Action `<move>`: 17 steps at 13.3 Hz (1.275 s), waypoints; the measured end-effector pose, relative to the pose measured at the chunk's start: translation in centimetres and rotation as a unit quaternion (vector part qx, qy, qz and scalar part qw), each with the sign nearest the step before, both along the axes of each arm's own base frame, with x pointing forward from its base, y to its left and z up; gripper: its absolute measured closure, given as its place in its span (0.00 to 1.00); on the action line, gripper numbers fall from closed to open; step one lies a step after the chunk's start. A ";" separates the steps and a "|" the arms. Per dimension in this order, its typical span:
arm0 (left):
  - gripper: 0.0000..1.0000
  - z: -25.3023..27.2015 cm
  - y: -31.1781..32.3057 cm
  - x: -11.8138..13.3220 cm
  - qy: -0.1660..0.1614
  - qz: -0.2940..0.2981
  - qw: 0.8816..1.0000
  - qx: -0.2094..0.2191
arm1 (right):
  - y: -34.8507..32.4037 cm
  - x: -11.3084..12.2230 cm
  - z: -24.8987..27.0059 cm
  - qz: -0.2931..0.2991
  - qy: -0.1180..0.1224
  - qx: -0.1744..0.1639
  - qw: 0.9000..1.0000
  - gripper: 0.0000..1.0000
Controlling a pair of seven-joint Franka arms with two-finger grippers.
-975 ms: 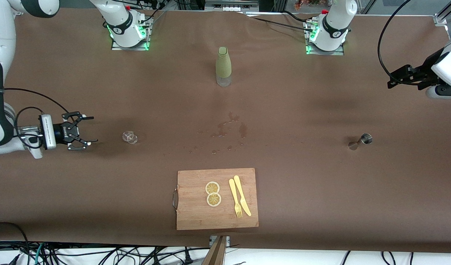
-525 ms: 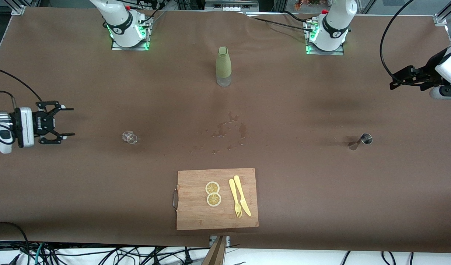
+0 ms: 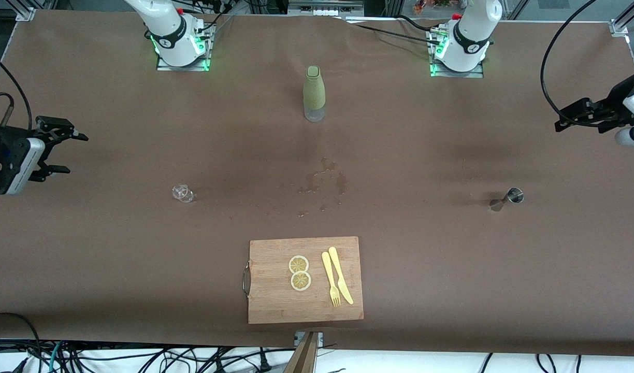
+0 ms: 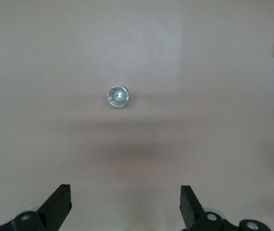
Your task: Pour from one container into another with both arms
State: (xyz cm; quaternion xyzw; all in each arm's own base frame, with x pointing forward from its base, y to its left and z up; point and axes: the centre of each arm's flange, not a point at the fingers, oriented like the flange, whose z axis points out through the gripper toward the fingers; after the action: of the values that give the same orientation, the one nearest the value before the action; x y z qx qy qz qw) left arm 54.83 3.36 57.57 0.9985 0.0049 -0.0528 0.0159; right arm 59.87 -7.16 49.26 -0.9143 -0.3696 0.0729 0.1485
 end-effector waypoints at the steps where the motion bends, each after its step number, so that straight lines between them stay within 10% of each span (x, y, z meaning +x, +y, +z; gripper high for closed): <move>1: 0.00 0.0 -0.2 0.4 -0.002 -0.002 1.000 0.000 | 0.6 -0.5 0.8 -0.033 0.004 -0.030 0.999 0.00; 9: 0.00 0.7 0.4 1.4 -0.012 0.002 1.000 0.000 | 4.1 -4.2 4.2 -0.329 0.023 -0.152 0.932 0.00; 17: 0.00 0.6 0.2 1.6 -0.012 0.002 1.000 -0.005 | 0.0 -4.5 7.1 -0.381 -0.042 -0.133 0.914 0.00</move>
State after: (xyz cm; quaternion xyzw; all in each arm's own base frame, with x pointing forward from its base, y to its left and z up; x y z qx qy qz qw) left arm 56.39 3.57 58.22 0.9990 0.0062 -0.0403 0.0206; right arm 55.40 -7.17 56.33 -0.9993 0.0140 0.0209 0.0270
